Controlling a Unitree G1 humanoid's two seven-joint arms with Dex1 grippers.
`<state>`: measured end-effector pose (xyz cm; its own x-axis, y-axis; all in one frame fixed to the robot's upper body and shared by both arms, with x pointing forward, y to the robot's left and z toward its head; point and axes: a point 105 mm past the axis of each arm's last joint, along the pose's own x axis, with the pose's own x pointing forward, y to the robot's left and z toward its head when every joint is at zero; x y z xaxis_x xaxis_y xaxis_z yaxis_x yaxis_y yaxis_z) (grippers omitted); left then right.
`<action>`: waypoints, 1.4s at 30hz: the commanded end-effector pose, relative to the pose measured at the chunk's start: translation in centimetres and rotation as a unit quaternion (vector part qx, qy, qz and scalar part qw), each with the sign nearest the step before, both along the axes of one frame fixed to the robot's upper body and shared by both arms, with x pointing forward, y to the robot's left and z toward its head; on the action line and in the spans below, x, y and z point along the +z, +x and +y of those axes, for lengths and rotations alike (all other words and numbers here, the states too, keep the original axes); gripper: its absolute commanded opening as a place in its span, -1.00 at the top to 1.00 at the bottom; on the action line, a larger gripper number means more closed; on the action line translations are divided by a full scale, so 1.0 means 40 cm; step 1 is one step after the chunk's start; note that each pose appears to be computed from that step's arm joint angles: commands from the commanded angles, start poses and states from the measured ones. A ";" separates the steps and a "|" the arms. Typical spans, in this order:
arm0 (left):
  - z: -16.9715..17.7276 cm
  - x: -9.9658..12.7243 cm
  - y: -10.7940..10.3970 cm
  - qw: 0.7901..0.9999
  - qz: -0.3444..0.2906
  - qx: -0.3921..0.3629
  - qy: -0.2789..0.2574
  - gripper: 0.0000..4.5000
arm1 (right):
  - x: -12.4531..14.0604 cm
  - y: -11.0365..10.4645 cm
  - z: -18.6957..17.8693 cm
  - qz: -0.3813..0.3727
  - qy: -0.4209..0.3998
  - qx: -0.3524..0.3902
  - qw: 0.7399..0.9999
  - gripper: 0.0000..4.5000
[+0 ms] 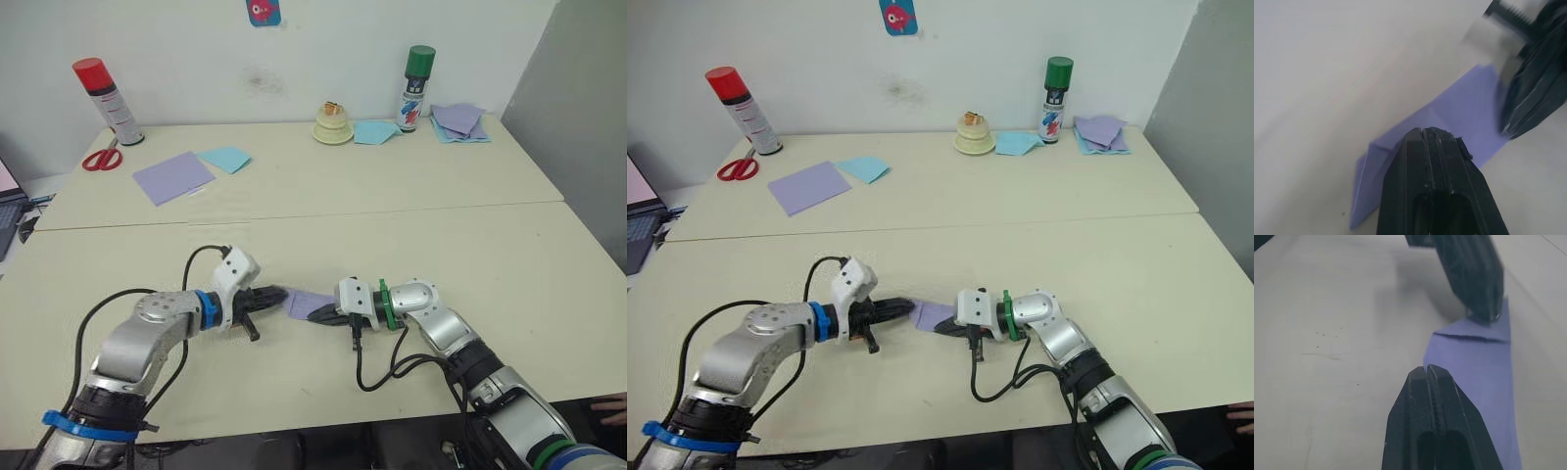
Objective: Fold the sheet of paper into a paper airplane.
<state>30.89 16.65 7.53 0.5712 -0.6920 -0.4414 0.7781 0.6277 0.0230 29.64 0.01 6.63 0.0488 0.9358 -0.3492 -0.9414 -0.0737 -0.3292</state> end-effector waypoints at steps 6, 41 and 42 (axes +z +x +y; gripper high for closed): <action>-0.032 0.022 0.059 0.999 -0.047 -0.012 -0.004 1.00 | 0.035 -0.011 0.011 -0.007 0.018 0.015 1.000 0.99; -0.049 -0.036 0.007 0.998 -0.018 -0.046 0.036 1.00 | -0.023 0.062 -0.029 0.088 -0.047 -0.157 0.983 0.99; -0.049 -0.036 0.006 0.998 -0.018 -0.046 0.036 1.00 | -0.027 0.062 -0.046 0.092 -0.053 -0.161 0.981 0.99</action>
